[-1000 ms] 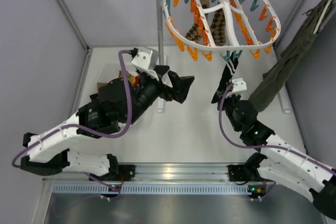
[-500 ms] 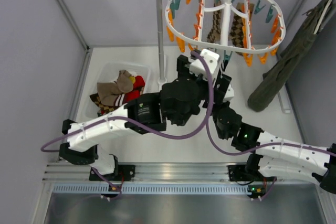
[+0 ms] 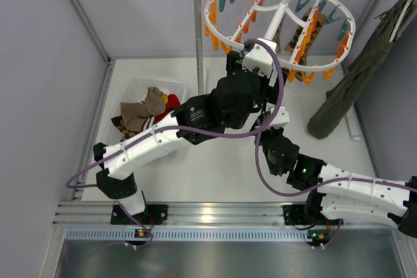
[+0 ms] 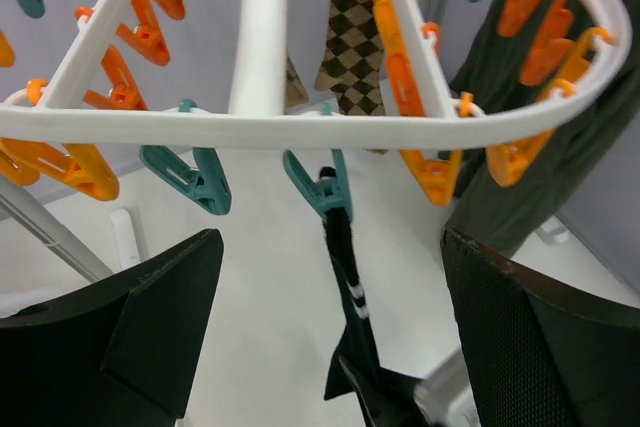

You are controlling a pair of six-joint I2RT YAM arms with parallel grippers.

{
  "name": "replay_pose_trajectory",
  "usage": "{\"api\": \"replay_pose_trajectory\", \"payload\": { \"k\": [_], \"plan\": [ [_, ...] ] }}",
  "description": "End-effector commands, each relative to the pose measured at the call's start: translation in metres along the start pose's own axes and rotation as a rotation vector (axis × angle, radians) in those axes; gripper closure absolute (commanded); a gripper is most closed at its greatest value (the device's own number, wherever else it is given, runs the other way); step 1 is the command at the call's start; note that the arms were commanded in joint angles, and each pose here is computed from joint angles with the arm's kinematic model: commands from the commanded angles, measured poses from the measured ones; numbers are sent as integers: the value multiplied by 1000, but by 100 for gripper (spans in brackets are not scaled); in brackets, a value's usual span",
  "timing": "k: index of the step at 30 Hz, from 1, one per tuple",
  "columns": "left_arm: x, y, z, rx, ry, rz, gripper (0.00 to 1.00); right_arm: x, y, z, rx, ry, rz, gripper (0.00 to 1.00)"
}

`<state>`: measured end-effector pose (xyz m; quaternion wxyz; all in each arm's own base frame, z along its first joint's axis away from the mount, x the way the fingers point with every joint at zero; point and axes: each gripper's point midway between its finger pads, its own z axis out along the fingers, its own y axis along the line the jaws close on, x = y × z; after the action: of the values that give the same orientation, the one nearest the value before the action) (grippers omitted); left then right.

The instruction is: Remove the socks clipped to the hanger

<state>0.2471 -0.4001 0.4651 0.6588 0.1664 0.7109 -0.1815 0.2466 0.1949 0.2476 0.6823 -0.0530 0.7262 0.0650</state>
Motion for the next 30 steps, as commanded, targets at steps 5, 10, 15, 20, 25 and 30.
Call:
{"api": "replay_pose_trajectory", "payload": {
  "k": [5, 10, 15, 20, 25, 30],
  "plan": [
    [1, 5, 23, -14, -3, -66, 11, -27, 17, -5, -73, -47, 101, 100],
    [6, 4, 32, 7, 9, -82, 11, -28, 21, -7, -109, -50, 107, 100],
    [6, 7, 43, 5, -3, -94, 13, -26, 25, -9, -148, -49, 105, 100],
    [6, 7, 51, -2, -12, -94, 17, -25, 29, -11, -171, -46, 105, 100],
    [7, 6, 60, -17, -17, -89, 27, -22, 34, -11, -180, -37, 86, 100],
    [4, 8, 63, -30, -31, -93, 35, -12, 36, -8, -174, -20, 69, 100]
  ]
}}
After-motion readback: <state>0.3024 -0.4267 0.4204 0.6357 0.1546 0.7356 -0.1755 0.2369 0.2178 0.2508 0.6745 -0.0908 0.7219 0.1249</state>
